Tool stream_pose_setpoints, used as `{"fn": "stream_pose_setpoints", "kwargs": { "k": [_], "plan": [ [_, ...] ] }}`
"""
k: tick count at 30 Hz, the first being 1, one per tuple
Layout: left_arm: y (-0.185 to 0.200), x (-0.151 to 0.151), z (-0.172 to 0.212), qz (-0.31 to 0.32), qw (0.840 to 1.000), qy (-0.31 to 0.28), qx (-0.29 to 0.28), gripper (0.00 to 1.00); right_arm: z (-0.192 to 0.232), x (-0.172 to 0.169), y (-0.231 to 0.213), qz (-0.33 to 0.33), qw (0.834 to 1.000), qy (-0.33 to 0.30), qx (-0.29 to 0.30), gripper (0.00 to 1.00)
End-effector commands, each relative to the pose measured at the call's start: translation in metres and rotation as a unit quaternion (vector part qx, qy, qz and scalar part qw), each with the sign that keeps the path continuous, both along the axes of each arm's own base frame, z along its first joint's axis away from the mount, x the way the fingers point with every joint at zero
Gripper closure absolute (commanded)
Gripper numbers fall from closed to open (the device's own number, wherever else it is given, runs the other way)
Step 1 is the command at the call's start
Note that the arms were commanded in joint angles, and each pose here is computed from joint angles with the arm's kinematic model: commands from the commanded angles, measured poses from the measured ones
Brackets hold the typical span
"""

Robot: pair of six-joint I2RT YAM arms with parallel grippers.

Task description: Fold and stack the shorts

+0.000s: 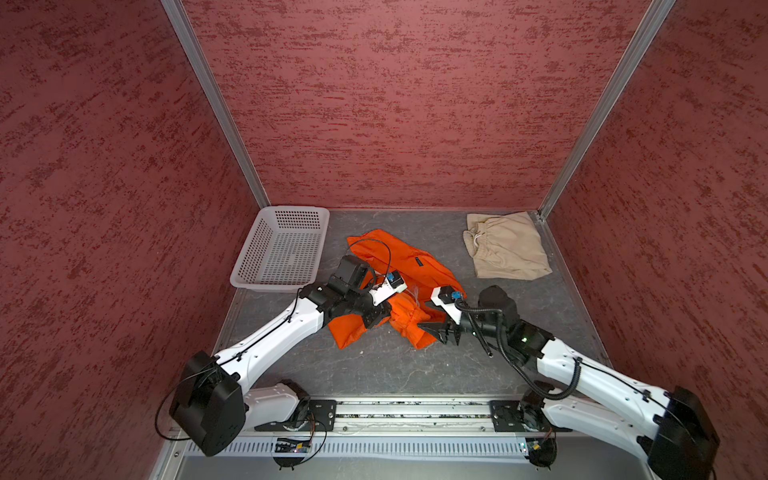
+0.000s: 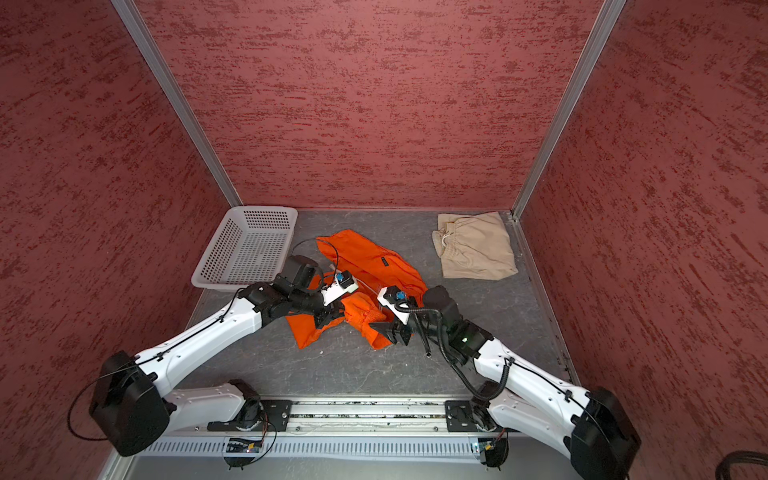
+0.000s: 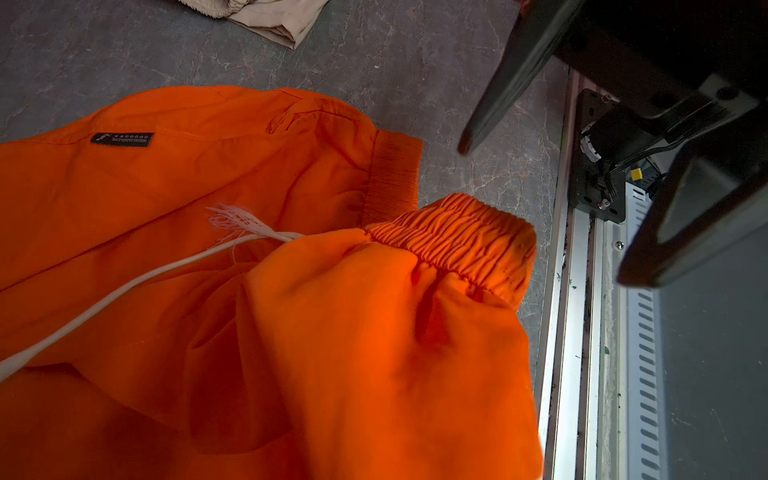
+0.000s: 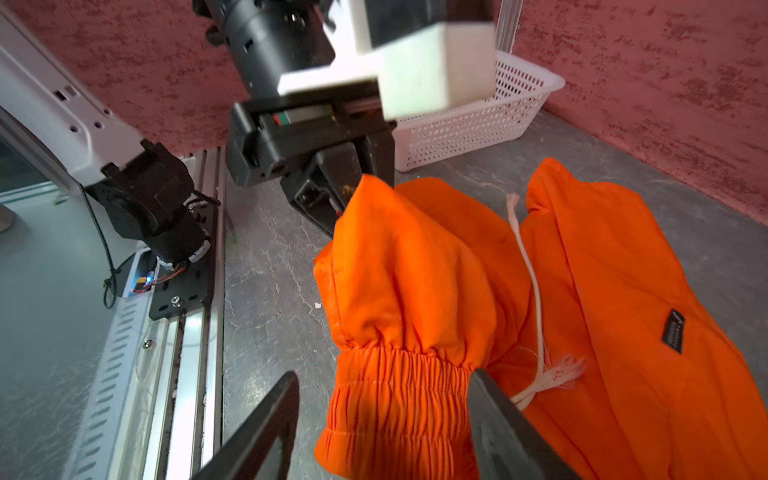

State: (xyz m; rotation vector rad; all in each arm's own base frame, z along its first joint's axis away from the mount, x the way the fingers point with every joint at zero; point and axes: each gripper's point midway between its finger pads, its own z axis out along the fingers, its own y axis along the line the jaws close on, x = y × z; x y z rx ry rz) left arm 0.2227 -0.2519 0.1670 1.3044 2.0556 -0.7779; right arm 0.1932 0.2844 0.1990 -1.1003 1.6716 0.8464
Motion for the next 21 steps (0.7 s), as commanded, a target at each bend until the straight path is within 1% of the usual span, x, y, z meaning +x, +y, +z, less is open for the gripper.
{"fn": "stream_pose_setpoints", "kwargs": {
  "k": [1,9,14,17,19,21],
  "plan": [
    [-0.003,0.004,0.015,-0.002,1.000,-0.004,-0.021,0.90,-0.015,0.010,0.002,-0.021,0.999,-0.031,-0.026,0.34],
    [-0.003,0.006,0.018,0.006,1.000,-0.001,-0.030,0.89,-0.040,0.024,0.006,-0.036,0.997,-0.035,-0.062,0.34],
    [-0.005,0.008,0.021,0.011,0.999,0.000,-0.039,0.89,-0.035,0.026,0.014,-0.025,0.998,-0.049,-0.044,0.34],
    [-0.005,0.011,0.020,0.019,0.999,0.000,-0.038,0.89,-0.033,0.022,0.021,-0.007,0.999,-0.044,-0.027,0.34],
    [-0.004,0.012,0.020,0.021,0.999,0.001,-0.038,0.89,-0.033,0.021,0.022,-0.007,0.999,-0.044,-0.024,0.35],
    [-0.004,0.013,0.020,0.023,0.999,0.001,-0.039,0.88,-0.035,0.021,0.021,-0.008,0.999,-0.042,-0.027,0.40]
  ]
}}
